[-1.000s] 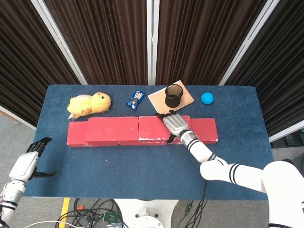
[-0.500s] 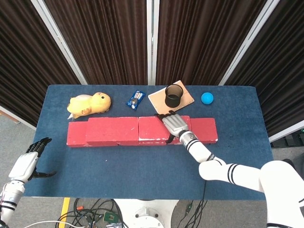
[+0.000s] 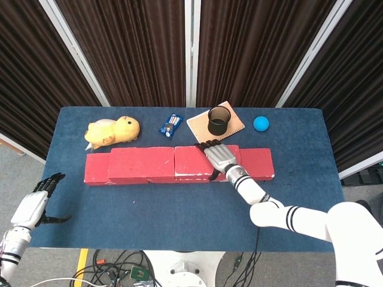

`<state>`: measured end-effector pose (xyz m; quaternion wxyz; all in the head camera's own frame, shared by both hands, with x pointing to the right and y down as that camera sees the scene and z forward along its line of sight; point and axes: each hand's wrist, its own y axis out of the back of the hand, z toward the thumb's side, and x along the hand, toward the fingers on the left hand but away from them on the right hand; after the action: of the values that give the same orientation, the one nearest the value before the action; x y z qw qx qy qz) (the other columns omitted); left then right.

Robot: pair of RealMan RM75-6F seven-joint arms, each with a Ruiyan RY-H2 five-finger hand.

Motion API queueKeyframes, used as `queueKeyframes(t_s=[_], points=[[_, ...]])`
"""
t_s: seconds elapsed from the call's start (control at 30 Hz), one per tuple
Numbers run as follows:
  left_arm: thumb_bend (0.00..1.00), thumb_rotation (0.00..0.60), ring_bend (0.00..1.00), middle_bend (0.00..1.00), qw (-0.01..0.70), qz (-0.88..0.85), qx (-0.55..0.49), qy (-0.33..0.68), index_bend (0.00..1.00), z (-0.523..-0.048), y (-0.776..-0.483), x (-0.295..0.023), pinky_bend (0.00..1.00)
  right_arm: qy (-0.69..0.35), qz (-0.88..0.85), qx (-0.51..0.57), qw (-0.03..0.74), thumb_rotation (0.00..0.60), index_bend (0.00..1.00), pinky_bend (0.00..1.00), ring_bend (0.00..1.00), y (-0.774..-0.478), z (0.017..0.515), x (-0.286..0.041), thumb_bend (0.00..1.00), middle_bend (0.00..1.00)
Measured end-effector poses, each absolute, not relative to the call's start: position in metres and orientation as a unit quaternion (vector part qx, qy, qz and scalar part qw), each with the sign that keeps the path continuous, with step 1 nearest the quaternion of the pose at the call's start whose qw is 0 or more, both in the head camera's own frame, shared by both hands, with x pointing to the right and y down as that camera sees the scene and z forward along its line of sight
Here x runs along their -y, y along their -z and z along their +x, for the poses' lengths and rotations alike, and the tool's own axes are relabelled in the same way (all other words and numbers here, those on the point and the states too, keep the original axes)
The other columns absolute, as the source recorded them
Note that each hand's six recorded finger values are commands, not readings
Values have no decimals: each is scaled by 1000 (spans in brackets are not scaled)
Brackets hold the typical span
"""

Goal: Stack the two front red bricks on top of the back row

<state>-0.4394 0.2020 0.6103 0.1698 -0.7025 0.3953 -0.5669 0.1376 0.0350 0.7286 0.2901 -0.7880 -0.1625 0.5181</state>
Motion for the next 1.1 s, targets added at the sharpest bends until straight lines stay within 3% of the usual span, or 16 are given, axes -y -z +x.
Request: queueKeyframes(t_s=[0.37,0.6,0.8,1.1], points=[[91,600,0,0,172,-703,-397,565,0,-438,-609,-201,0,-493,-799,177,294,600,0,0,0,-715,136,-36,0,0],[91,600,0,0,191,-698,-406,558,0,-438,-604,-197,0,-479,-790,198,328,600,0,0,0,-684,161,-37,0,0],[91,600,0,0,221,-685,-415,556,0,-438,-595,-197,0,-479,-750,248,384,600,0,0,0,-647,229,-52,0,0],[90,600,0,0,279,-652,-437,554,0,-450,-587,-200,0,-549,-666,309,400,600,0,0,0,-604,373,-142,0,0]])
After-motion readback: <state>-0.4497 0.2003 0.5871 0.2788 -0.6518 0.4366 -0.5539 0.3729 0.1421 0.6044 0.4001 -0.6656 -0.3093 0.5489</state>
